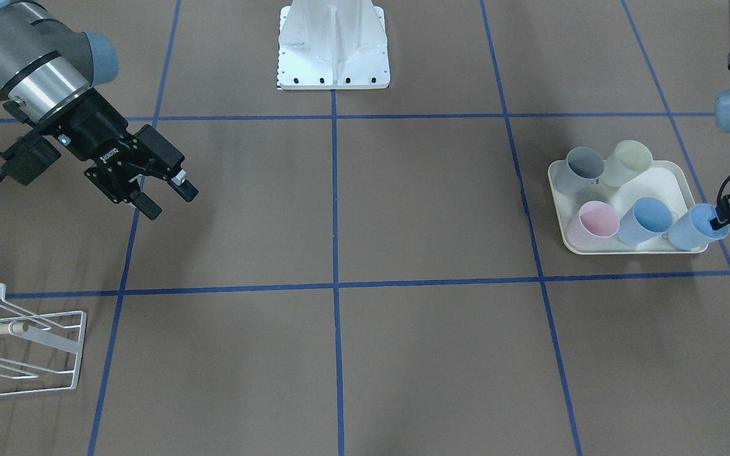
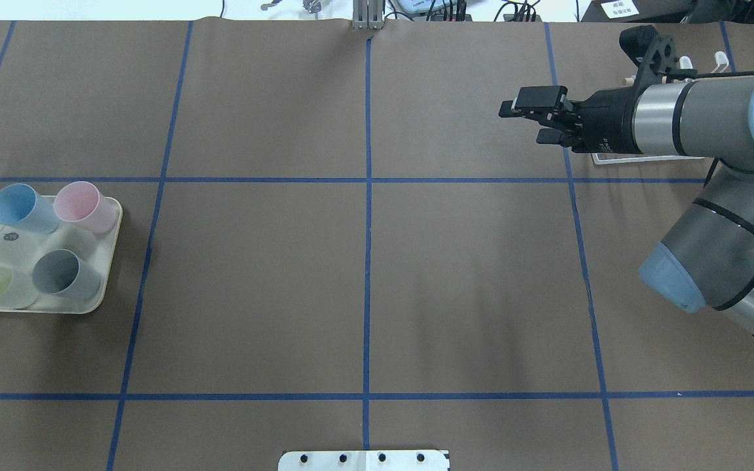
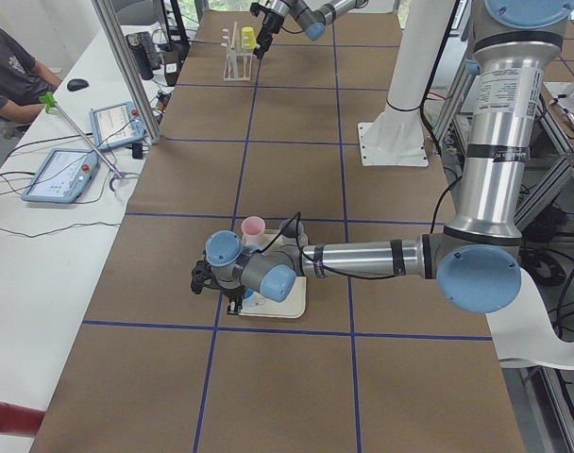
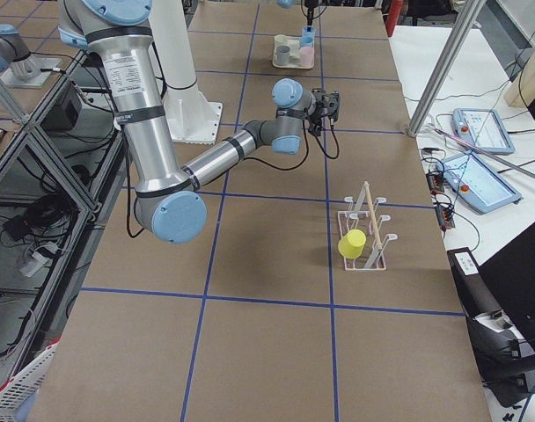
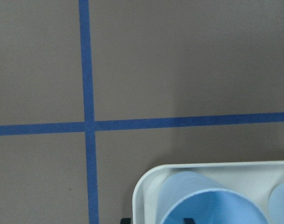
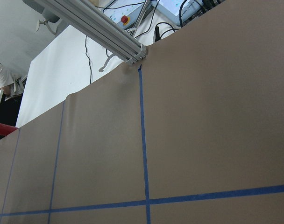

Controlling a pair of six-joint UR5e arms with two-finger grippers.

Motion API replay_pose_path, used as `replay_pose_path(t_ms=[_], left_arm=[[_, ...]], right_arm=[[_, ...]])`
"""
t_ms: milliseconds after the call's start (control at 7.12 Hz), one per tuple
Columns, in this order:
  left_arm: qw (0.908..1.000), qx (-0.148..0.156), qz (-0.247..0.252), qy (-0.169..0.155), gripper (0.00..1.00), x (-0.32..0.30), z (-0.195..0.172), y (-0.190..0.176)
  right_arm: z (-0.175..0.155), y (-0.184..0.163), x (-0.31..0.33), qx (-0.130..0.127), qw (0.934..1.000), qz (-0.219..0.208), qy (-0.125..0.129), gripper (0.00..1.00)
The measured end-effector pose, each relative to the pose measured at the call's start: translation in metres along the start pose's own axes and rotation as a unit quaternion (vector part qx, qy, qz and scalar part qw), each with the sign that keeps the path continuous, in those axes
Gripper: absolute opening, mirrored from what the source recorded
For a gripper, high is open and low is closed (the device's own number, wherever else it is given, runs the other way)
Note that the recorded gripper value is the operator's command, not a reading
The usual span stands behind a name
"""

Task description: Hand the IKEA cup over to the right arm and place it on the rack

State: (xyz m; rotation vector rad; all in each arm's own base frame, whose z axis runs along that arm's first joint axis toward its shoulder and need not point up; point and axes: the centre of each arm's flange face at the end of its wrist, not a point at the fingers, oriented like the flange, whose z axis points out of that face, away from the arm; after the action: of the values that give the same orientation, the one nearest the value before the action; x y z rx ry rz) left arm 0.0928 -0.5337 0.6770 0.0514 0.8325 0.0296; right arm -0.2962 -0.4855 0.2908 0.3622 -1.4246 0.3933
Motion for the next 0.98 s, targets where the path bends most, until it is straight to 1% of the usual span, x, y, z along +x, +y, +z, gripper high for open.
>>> replay_pose_path(t_ms=[141, 281, 422, 562, 843, 984], left_arm=[[1.0, 0.001, -0.001, 0.001, 0.0, 0.001, -0.001, 0.0], [0.9999, -0.002, -0.001, 0.01, 0.0, 0.002, -0.001, 0.002], [0.9993, -0.01, -0.004, 0.035, 0.0, 0.004, -0.005, 0.004], [0.9985, -0.007, -0.011, 0.053, 0.0, -0.001, -0.016, 0.003], [0.9968, 0.033, -0.038, 0.062, 0.0, -0.031, -0.063, -0.004], [0.9959, 0.046, -0.046, 0.063, 0.0, -0.04, -0.078, -0.005]], right_arm=[[0.0, 0.0, -0.001, 0.0, 1.0, 0.0, -0.001, 0.98], [0.0, 0.0, -0.001, 0.0, 1.0, -0.001, -0.002, 0.98], [0.0, 0.0, -0.001, 0.0, 1.0, -0.001, -0.002, 0.98], [0.0, 0.0, -0.001, 0.0, 1.0, 0.0, -0.001, 0.98], [-0.001, 0.001, 0.002, 0.0, 1.0, 0.001, 0.001, 0.98], [0.0, 0.001, 0.002, -0.001, 1.0, 0.002, 0.001, 0.99]])
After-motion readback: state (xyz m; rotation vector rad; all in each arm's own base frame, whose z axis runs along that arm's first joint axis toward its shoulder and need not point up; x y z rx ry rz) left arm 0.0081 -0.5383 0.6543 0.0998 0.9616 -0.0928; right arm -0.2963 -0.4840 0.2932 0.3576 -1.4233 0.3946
